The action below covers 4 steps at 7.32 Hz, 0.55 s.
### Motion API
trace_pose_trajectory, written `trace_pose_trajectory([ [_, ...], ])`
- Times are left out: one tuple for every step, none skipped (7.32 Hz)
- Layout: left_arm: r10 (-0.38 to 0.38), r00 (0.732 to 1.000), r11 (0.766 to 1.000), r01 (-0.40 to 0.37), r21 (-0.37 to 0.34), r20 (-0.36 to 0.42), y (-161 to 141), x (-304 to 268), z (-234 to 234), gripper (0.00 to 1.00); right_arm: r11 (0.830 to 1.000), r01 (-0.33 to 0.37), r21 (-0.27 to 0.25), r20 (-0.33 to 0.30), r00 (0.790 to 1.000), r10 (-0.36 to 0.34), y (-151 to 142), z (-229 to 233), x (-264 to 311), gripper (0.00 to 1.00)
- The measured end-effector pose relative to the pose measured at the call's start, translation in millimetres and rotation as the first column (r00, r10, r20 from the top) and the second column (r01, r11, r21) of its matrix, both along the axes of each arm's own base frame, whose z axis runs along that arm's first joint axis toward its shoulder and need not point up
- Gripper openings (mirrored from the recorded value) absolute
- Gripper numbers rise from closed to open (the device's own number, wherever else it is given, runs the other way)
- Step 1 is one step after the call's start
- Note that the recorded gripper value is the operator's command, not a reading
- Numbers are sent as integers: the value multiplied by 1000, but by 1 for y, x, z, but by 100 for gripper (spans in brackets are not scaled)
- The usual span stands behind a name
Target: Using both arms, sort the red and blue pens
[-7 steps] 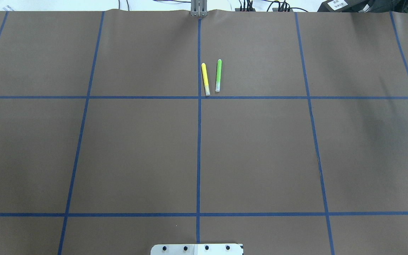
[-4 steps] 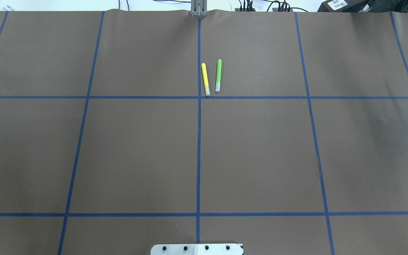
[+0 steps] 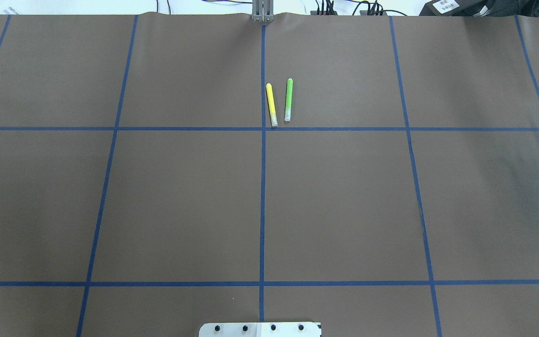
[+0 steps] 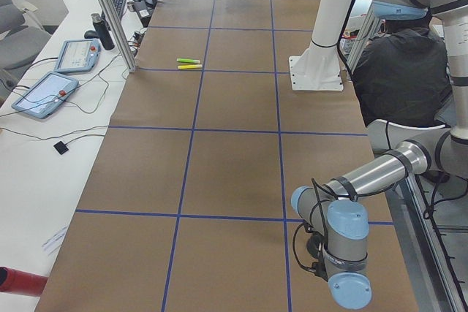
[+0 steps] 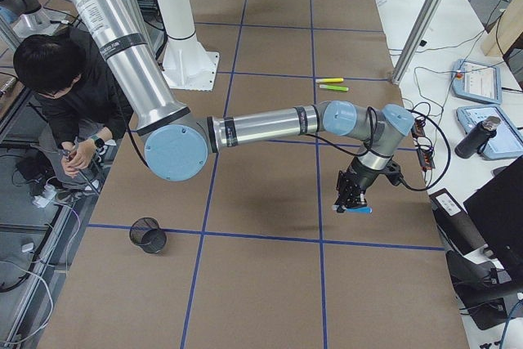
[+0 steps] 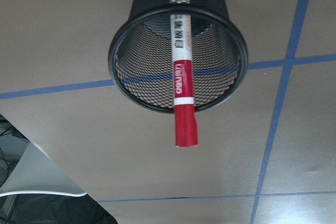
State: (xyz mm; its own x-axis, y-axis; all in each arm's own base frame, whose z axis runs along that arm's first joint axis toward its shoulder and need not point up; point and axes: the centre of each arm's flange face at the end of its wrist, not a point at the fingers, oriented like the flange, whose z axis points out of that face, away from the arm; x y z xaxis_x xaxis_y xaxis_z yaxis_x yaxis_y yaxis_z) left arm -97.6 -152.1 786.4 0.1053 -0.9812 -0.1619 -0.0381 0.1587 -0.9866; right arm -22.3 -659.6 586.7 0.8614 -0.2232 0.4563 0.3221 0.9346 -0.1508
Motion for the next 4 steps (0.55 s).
trace_pose_trajectory([
  [-26, 1000, 998, 25, 50, 17, -30, -9, -10, 100, 999, -3, -41, -5, 1000, 3, 9, 11, 7, 0],
  [-40, 999, 993, 36, 109, 36, -64, -20, -23, 100, 996, -9, -87, -11, 1000, 8, 18, 19, 14, 0],
  [-47, 997, 985, 37, 170, 55, -97, -31, -39, 100, 991, -14, -131, -14, 1000, 12, 31, 29, 23, 0],
  [-53, 996, 969, 32, 244, 77, -131, -43, -57, 100, 987, -12, -161, -12, 1000, 10, 52, 43, 33, 0],
])
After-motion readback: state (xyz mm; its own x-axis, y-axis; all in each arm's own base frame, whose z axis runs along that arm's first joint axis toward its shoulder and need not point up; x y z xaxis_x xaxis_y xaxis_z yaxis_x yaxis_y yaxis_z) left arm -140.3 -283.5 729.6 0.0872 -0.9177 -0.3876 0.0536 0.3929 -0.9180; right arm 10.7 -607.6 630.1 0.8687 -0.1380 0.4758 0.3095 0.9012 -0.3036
